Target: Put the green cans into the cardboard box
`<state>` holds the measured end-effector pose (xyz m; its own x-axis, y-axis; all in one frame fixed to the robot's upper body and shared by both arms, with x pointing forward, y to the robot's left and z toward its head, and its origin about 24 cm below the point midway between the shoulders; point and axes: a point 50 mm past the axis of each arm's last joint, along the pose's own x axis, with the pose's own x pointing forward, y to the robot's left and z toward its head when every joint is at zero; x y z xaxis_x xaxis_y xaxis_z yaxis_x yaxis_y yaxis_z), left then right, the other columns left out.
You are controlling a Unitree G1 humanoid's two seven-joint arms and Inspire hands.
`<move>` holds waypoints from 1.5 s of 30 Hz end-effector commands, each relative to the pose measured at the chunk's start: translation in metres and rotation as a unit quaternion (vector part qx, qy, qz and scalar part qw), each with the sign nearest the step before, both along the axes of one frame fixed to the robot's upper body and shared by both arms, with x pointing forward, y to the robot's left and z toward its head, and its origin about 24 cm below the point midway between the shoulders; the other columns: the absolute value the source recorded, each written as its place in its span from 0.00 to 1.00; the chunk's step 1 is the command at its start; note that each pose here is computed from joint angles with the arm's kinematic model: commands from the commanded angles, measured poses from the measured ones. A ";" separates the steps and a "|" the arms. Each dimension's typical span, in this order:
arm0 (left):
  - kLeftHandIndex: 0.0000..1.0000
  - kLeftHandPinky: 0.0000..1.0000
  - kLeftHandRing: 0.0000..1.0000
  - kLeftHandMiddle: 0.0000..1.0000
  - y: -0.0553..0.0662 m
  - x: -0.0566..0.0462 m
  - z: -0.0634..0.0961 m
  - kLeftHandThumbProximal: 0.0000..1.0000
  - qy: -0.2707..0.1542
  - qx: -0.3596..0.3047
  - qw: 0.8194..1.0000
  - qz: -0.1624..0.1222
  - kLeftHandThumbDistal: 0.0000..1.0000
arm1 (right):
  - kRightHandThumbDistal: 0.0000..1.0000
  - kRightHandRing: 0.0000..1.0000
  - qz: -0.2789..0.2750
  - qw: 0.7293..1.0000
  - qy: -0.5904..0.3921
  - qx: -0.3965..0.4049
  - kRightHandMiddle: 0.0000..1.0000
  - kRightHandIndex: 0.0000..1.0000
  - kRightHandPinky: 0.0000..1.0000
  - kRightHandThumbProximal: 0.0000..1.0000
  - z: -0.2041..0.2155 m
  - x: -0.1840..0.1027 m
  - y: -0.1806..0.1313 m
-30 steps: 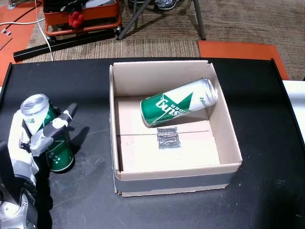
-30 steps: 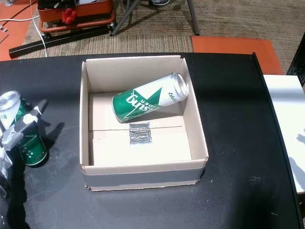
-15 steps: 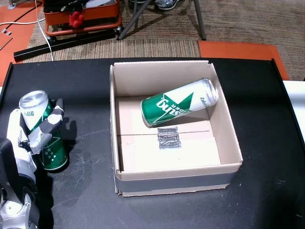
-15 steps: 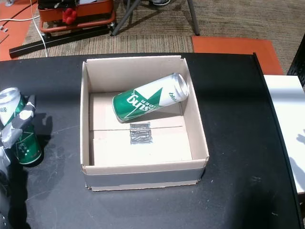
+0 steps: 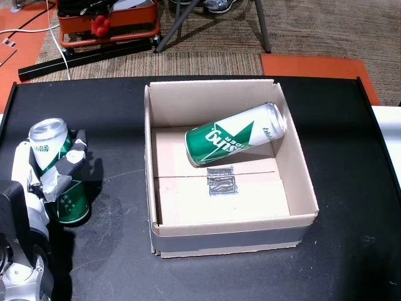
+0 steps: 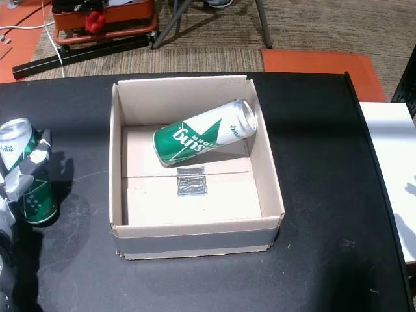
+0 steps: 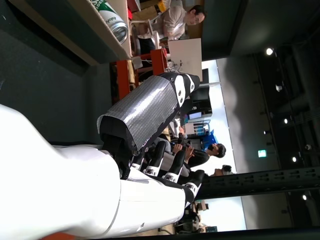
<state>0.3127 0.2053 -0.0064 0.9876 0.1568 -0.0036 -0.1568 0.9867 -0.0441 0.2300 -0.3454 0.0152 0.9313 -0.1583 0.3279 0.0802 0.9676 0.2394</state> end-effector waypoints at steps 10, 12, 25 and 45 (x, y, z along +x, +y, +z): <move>0.19 0.42 0.54 0.38 -0.001 0.005 0.011 0.00 -0.035 0.023 0.999 -0.021 0.44 | 1.00 0.81 0.002 1.000 0.003 0.008 0.68 0.65 0.91 0.54 -0.002 0.005 0.007; 0.20 0.44 0.54 0.37 -0.002 0.007 0.017 0.00 -0.053 0.022 0.998 -0.031 0.44 | 1.00 0.81 0.003 1.000 0.001 0.014 0.68 0.66 0.91 0.53 -0.003 0.006 0.007; 0.11 0.48 0.57 0.34 -0.008 0.025 0.084 0.00 -0.235 0.097 0.957 -0.137 0.31 | 1.00 0.81 0.008 1.000 -0.002 0.015 0.68 0.65 0.92 0.57 -0.006 0.010 0.018; 0.08 0.36 0.44 0.20 -0.030 0.048 0.152 0.00 -0.322 0.283 0.878 -0.211 0.28 | 1.00 0.79 0.015 0.999 -0.008 0.039 0.69 0.69 0.87 0.58 -0.011 0.016 0.032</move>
<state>0.3591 0.1786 0.1376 0.7474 -0.3999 0.5306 0.1167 0.8652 0.4876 0.2458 -0.3166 0.0062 0.9307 -0.1512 0.3330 0.0450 0.9510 0.3061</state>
